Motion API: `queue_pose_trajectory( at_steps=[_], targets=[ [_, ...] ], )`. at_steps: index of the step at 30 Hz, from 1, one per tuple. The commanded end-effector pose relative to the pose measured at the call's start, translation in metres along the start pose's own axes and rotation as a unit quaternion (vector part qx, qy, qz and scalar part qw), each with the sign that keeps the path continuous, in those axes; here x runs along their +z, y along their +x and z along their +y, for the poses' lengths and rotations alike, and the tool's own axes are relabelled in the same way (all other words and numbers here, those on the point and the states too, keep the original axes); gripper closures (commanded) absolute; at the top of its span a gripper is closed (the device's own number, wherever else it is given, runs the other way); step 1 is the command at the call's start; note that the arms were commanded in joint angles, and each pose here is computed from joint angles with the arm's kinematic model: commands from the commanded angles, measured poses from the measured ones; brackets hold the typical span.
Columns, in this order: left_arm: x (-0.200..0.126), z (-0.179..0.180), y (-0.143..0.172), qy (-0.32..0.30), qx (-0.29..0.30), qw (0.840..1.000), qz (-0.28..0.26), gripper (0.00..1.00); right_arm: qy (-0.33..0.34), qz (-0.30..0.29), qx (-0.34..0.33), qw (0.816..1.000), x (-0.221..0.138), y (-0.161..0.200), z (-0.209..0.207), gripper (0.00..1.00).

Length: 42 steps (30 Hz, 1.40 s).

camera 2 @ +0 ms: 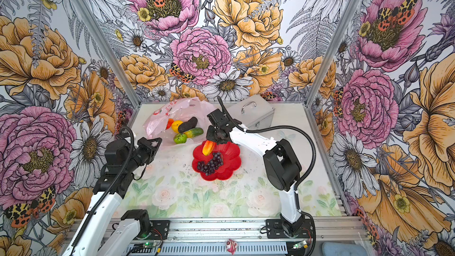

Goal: Place the fruits into the plastic bag
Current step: Pick up the fruit from the plate, then place the fruit in the plastic bag.

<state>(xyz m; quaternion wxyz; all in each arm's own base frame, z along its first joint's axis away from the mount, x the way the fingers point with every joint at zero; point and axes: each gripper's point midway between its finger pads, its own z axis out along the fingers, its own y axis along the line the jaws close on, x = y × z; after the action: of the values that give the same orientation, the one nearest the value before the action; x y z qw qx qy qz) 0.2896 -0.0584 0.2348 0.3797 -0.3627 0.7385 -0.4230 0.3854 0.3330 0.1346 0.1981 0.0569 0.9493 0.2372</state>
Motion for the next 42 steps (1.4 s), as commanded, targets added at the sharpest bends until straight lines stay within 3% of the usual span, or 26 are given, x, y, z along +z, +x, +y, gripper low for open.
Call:
queue_pose_trajectory(
  at_steps=[1,6,21,42],
  targets=[
    [-0.003,0.002,-0.001,0.002,-0.012,1.000,-0.005,1.00,-0.010,-0.018,0.011,1.000,-0.023,-0.005,-0.006,0.65],
    [-0.003,0.004,0.000,0.002,-0.016,1.000,-0.006,1.00,-0.009,-0.025,0.037,0.999,-0.034,-0.002,-0.031,0.65],
    [-0.001,-0.005,0.007,0.010,-0.007,1.000,-0.002,1.00,-0.038,-0.074,0.049,0.995,-0.093,-0.014,-0.041,0.66],
    [-0.002,-0.019,0.019,0.035,0.011,0.999,0.015,1.00,-0.173,-0.145,0.042,0.973,-0.171,-0.055,0.053,0.67]
  ],
)
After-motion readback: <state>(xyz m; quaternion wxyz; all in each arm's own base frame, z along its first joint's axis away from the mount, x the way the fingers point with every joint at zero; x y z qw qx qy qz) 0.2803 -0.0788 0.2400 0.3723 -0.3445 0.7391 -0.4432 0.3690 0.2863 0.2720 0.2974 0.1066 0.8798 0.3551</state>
